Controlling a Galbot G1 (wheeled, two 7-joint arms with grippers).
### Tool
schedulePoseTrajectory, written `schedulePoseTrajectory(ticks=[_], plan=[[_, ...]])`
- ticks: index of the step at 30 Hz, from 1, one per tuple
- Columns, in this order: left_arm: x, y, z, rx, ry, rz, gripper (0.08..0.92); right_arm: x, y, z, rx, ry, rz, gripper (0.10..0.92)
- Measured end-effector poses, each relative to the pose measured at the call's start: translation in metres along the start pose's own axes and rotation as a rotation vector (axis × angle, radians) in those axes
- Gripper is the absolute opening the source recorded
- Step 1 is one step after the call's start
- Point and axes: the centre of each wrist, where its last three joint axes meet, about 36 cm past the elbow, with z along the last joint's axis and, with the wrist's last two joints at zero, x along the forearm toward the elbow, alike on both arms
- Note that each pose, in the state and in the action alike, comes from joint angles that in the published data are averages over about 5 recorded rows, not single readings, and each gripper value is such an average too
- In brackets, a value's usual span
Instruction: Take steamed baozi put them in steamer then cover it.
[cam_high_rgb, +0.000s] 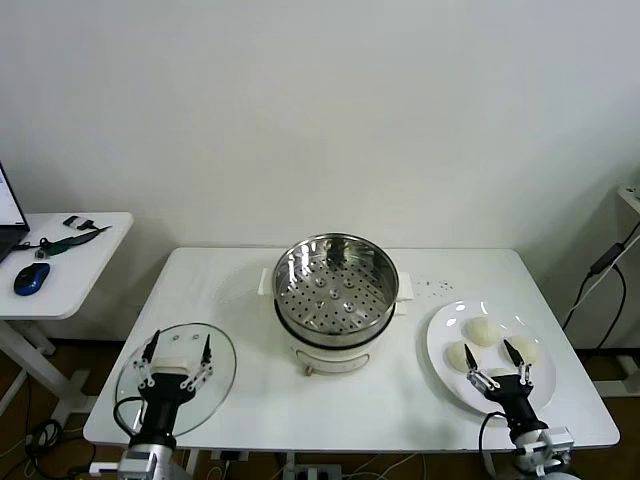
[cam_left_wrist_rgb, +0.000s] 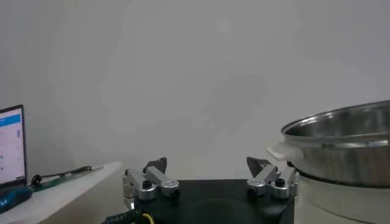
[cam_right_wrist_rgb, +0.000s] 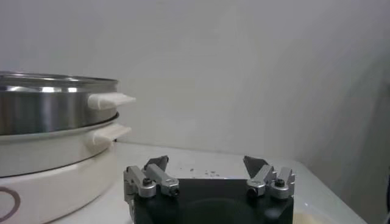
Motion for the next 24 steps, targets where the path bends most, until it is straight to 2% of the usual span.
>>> schedulePoseTrajectory(ticks=[4, 9, 17, 24], plan=[[-0.001, 0.000, 0.000, -0.001, -0.001, -0.004, 0.823, -0.012, -0.023, -0.013, 0.089, 0.038, -0.075, 0.823], [-0.003, 0.000, 0.000, -0.003, -0.004, -0.002, 0.823, -0.041, -0.067, -0.045, 0.270, 0.131, -0.258, 0.823], [-0.005, 0.001, 0.001, 0.003, -0.007, -0.009, 0.823, -0.112, -0.134, -0.112, 0.592, 0.323, -0.582, 0.823], [-0.008, 0.004, 0.003, 0.010, 0.004, -0.025, 0.823, -0.177, -0.162, -0.165, 0.803, 0.497, -0.788, 0.823]])
